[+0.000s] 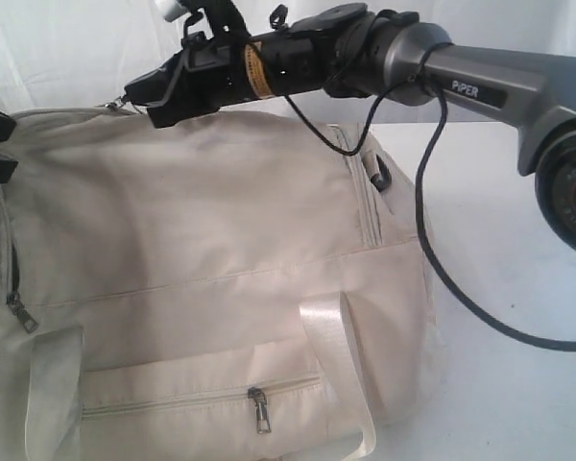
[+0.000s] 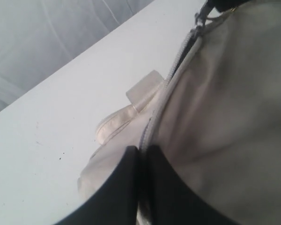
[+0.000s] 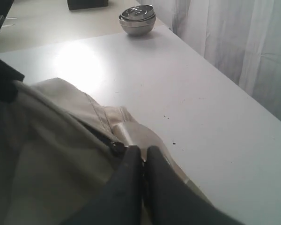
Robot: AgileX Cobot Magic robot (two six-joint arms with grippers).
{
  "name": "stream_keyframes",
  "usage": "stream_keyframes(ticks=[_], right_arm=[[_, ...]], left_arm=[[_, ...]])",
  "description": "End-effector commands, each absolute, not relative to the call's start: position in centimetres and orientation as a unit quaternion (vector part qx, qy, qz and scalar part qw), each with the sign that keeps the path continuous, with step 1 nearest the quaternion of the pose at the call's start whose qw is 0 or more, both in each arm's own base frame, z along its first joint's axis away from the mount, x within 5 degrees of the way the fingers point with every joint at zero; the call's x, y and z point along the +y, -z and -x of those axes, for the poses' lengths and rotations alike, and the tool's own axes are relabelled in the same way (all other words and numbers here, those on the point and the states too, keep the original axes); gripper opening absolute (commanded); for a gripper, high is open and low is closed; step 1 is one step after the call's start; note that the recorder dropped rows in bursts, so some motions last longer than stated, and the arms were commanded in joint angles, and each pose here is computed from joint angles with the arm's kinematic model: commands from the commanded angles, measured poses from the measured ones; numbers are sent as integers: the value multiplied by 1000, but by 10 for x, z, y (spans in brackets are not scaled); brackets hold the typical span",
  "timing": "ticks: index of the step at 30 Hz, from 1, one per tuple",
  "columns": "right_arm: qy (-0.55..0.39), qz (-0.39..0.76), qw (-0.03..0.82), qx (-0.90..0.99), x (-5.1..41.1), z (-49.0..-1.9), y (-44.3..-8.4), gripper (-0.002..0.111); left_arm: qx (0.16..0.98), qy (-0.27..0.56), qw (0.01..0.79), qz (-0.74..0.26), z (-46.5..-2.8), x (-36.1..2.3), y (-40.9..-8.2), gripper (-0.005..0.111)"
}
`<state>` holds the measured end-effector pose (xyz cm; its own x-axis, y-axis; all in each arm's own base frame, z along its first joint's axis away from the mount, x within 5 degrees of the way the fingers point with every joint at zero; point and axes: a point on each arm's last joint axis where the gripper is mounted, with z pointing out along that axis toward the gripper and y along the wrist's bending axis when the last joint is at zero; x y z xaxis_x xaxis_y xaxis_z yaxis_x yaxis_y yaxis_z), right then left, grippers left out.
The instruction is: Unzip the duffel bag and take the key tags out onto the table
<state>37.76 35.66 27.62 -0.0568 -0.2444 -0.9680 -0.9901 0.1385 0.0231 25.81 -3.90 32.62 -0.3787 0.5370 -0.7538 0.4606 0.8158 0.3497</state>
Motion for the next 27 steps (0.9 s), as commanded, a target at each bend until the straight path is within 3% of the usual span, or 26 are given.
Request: stream_keyframes(ticks=[1, 8, 27], right_arm=[[-398, 487, 478, 613, 310, -408, -293, 0], [-417, 511, 462, 593, 293, -410, -293, 0], [-422, 439, 465, 642, 174, -458, -301, 0]], left_arm=[[832, -51, 463, -301, -252, -32, -330, 0], [836, -46, 454, -303, -251, -33, -328, 0], [836, -45, 455, -302, -251, -33, -329, 0]])
